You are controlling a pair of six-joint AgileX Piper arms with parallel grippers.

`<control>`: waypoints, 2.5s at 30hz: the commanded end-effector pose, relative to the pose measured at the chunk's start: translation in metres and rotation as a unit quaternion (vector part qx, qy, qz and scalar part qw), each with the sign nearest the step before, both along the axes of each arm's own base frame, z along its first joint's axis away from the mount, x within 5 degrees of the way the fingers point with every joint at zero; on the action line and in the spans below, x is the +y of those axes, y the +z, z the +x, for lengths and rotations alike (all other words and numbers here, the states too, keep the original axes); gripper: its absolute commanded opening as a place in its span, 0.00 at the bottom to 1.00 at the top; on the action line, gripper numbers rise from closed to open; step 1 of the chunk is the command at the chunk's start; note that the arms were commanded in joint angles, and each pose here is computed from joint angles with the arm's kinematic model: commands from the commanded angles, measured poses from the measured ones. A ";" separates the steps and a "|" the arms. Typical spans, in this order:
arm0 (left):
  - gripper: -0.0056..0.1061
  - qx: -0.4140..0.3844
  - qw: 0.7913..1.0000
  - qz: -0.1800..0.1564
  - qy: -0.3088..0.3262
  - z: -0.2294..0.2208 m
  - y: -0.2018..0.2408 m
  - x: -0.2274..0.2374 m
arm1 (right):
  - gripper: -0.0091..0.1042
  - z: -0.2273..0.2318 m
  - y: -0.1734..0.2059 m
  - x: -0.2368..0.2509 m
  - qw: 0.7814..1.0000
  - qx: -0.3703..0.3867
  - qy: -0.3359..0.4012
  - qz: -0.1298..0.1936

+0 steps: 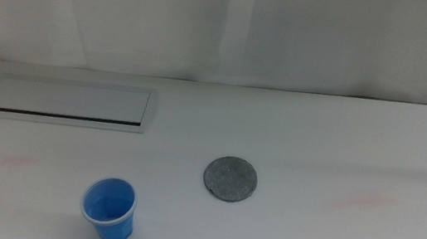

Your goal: Place an empty cup on a cup mat.

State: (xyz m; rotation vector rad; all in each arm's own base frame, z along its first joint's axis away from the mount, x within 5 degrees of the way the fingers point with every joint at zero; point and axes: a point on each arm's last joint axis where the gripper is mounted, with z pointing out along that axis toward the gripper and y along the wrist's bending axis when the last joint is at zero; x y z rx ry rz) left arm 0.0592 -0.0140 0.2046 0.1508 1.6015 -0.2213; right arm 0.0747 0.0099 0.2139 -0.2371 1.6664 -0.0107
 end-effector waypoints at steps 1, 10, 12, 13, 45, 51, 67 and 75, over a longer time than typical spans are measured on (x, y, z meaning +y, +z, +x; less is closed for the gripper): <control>0.46 0.018 1.000 -0.002 -0.025 0.000 -0.013 -0.003 | 0.06 0.000 -0.001 0.000 1.000 0.000 -0.001 -0.003; 0.85 0.025 0.998 -0.033 -0.042 -0.001 -0.012 -0.005 | 0.06 0.000 -0.001 0.000 1.000 0.000 -0.001 -0.003; 0.85 0.025 0.998 -0.032 -0.042 -0.001 -0.012 -0.005 | 0.06 0.000 -0.001 0.000 1.000 0.000 -0.001 -0.003; 0.85 0.010 0.998 -0.036 -0.044 -0.001 -0.009 -0.006 | 0.06 0.000 -0.001 0.000 1.000 0.000 -0.001 -0.003; 0.85 0.221 0.975 -0.012 -0.008 0.047 0.138 -0.019 | 0.06 0.000 -0.001 0.000 1.000 0.000 -0.001 -0.003; 0.85 0.323 0.946 0.005 -0.004 0.089 0.153 -0.035 | 0.06 0.000 -0.001 0.000 1.000 0.000 -0.001 -0.003; 0.85 0.591 0.802 0.079 -0.021 0.170 0.089 -0.081 | 0.06 0.000 -0.001 0.000 1.000 0.000 -0.001 -0.003; 0.85 0.610 0.784 0.118 -0.015 0.177 0.064 -0.111 | 0.06 0.000 -0.001 0.000 1.000 0.000 -0.001 -0.003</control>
